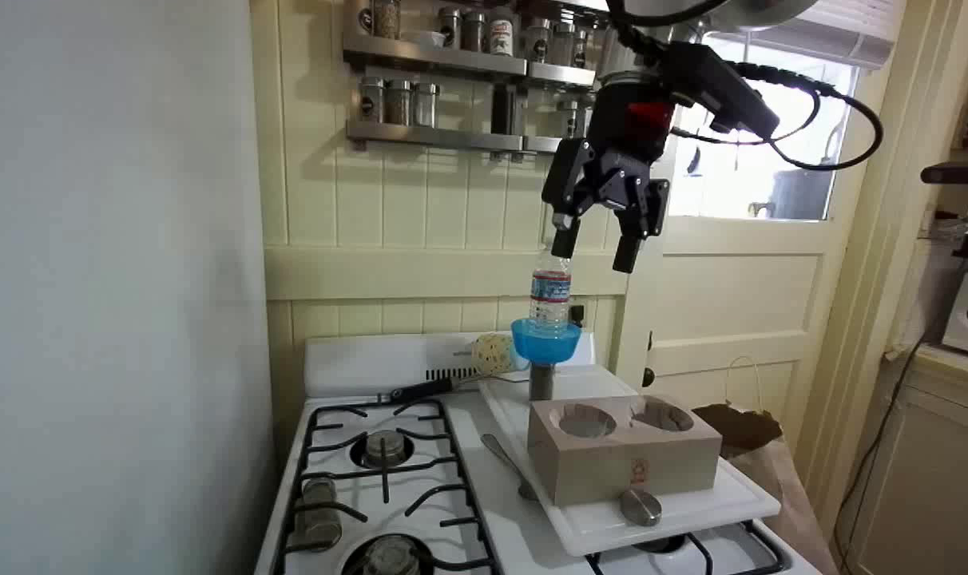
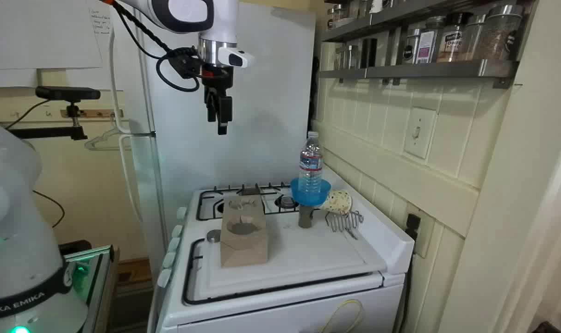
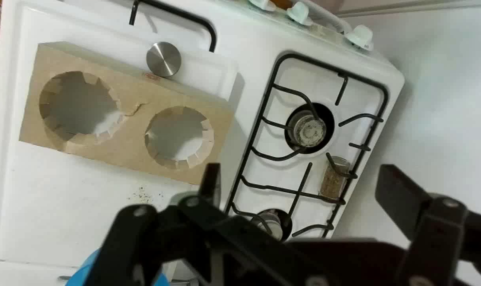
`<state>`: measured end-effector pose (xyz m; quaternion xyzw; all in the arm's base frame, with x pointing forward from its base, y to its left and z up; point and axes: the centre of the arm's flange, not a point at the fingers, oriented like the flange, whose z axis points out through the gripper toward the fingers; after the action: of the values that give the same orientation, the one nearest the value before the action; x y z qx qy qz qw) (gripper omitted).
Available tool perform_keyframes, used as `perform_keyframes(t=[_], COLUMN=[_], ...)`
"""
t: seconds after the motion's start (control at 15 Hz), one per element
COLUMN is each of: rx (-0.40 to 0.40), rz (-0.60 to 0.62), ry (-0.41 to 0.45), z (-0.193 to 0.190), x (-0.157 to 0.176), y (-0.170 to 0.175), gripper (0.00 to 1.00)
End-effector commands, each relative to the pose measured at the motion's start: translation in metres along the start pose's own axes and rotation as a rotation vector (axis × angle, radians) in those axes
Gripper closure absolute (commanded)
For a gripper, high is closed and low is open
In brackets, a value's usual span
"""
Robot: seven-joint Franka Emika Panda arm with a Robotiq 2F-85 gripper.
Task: Remove the blue bowl from the bottle and put it on the tray
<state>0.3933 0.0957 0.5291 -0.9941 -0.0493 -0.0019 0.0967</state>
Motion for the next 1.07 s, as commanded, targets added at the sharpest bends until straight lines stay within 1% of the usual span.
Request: perform_keyframes(t=[0.0,0.2,0.27,0.47,0.73,0.8,0.87,1.0], rx=[0.000,0.000,0.016,0.048,0.077,0.082,0.080,0.079], rz=[0.000,0.000,0.028,0.189,0.387,0.439,0.489,0.549], ry=[0.000,0.000,0.016,0.078,0.085,0.068,0.069,0.064], z=[0.000,0.000,0.001,-0.002,-0.002,0.002,0.009,0.023], x=[0.000,0.000,0.001,0.004,-0.006,-0.012,-0.017,-0.026], y=[0.000,0.000,0.002,0.026,0.079,0.094,0.107,0.138], gripper=[0.00,0.00,0.00,0.00,0.00,0.00,0.00,0.00])
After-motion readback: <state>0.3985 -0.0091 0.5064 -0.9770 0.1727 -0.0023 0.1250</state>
